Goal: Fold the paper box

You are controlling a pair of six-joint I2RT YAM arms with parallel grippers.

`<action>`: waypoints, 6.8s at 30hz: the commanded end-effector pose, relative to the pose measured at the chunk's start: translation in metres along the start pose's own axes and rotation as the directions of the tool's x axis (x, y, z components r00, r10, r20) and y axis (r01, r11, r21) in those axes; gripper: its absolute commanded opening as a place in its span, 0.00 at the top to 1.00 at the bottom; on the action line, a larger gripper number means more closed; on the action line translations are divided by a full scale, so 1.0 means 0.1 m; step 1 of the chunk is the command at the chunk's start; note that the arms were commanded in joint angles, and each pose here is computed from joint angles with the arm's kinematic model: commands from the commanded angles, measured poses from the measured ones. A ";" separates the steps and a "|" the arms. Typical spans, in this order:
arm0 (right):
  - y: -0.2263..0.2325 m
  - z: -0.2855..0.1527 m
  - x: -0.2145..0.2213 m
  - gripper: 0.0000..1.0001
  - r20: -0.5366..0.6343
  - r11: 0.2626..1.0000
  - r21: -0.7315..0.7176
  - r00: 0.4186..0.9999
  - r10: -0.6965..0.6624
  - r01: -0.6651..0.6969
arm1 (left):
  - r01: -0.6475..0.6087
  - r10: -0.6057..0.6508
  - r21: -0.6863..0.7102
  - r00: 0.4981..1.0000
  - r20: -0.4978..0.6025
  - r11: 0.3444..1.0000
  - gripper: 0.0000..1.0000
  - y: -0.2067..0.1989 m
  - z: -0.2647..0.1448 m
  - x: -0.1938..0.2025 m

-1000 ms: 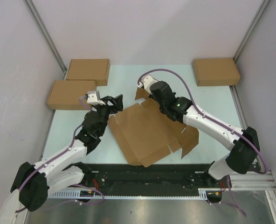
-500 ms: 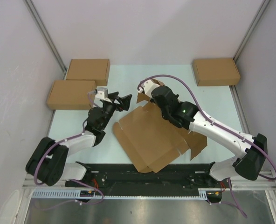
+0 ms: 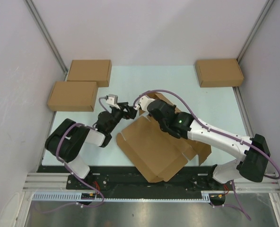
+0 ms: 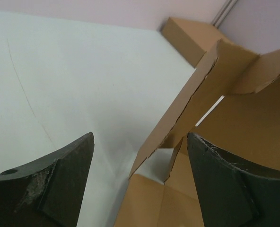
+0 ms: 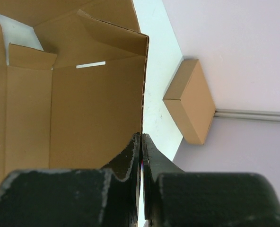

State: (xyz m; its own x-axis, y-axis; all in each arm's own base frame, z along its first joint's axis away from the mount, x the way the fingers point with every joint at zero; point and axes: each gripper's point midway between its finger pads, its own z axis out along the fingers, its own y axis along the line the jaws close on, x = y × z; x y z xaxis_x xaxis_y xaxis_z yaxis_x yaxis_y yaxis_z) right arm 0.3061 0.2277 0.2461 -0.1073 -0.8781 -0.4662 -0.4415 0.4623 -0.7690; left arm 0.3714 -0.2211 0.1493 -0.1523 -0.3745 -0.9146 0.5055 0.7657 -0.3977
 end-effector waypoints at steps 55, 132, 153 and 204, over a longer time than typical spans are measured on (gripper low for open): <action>0.34 0.15 0.00 1.00 0.004 1.000 -0.023 1.000 0.004 -0.004 | -0.128 0.094 0.159 0.974 0.208 0.979 0.11 -0.45 0.23 -0.44; 0.82 -0.04 -0.19 1.00 0.020 0.983 -0.019 0.983 -0.183 0.183 | 0.041 -0.061 0.091 0.971 0.231 0.995 1.00 -0.62 -0.53 -0.22; 0.87 -0.06 -0.24 1.00 0.044 0.985 -0.037 0.985 -0.165 0.166 | -0.094 0.117 -0.086 0.936 0.333 0.992 0.20 -0.37 -0.69 -0.62; 0.80 -0.11 -0.36 1.00 0.065 0.982 0.026 0.980 -0.187 0.185 | -0.004 -0.047 0.130 0.918 0.393 0.992 1.00 -0.72 -0.64 -0.85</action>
State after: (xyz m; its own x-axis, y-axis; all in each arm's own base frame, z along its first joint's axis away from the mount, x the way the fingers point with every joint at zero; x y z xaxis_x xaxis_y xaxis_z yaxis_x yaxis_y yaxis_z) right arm 0.2678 0.2883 0.2092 0.0170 -0.9348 -0.3548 -0.4288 0.3137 -0.8472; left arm 0.3108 -0.2169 0.1360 -0.1237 -0.3061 -0.9439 0.4950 0.8054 -0.3260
